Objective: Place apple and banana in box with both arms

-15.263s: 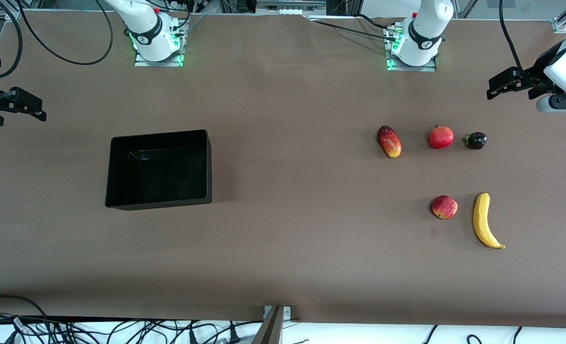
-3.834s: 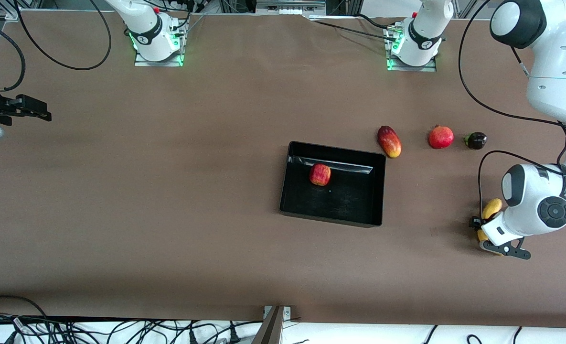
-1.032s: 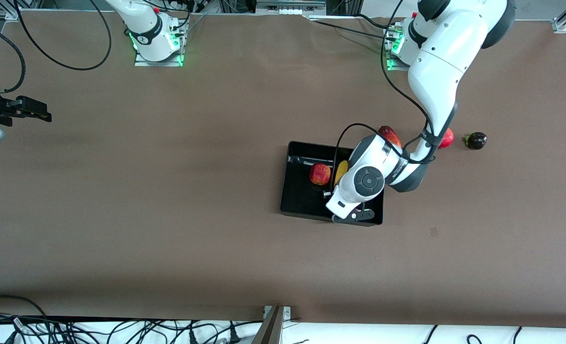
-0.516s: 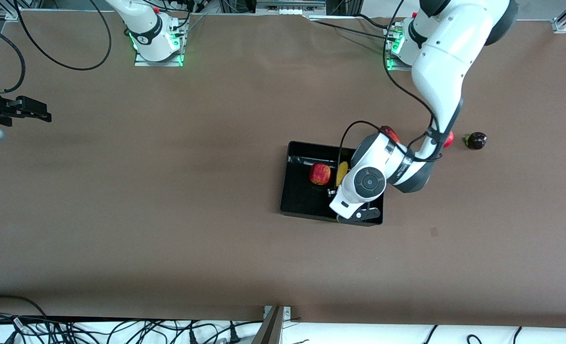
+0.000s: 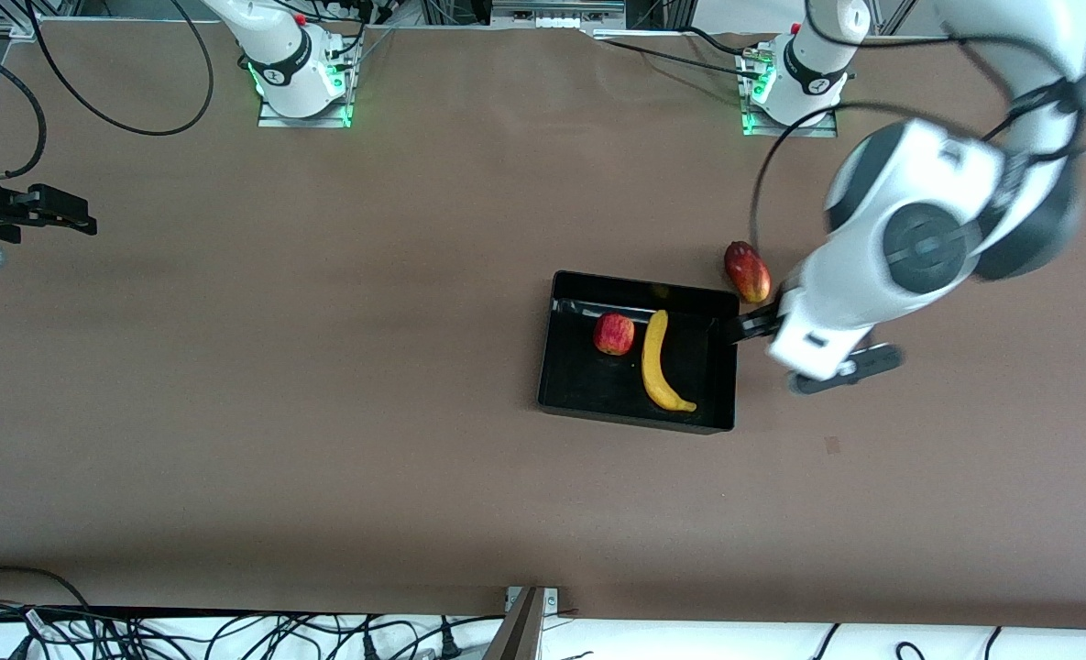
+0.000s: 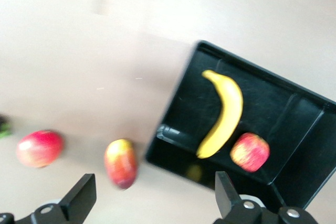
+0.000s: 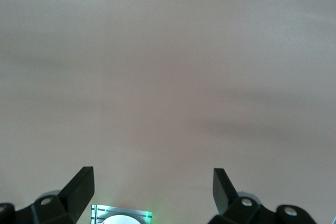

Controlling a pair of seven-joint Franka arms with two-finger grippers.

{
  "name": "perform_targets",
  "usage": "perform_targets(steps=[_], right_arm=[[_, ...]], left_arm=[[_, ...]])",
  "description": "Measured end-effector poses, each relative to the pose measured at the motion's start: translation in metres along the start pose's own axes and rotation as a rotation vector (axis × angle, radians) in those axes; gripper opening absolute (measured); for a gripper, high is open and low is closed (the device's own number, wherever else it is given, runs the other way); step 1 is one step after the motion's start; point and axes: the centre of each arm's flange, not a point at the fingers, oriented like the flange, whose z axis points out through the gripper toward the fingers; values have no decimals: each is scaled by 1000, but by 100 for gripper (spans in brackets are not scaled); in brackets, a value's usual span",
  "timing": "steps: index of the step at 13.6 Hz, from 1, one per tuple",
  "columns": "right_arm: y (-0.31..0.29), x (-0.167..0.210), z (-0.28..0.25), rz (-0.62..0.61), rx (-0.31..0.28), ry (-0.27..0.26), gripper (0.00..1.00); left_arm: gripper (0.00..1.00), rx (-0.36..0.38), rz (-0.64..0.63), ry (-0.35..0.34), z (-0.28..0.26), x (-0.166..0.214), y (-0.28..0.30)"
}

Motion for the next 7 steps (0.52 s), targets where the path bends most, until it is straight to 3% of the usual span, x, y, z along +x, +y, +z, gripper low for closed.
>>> perform_targets(steps=[7], right_arm=[[2,2,-2,2,-5,22,100]], left_arm=[[100,0,172,63,-119,-12,-175]])
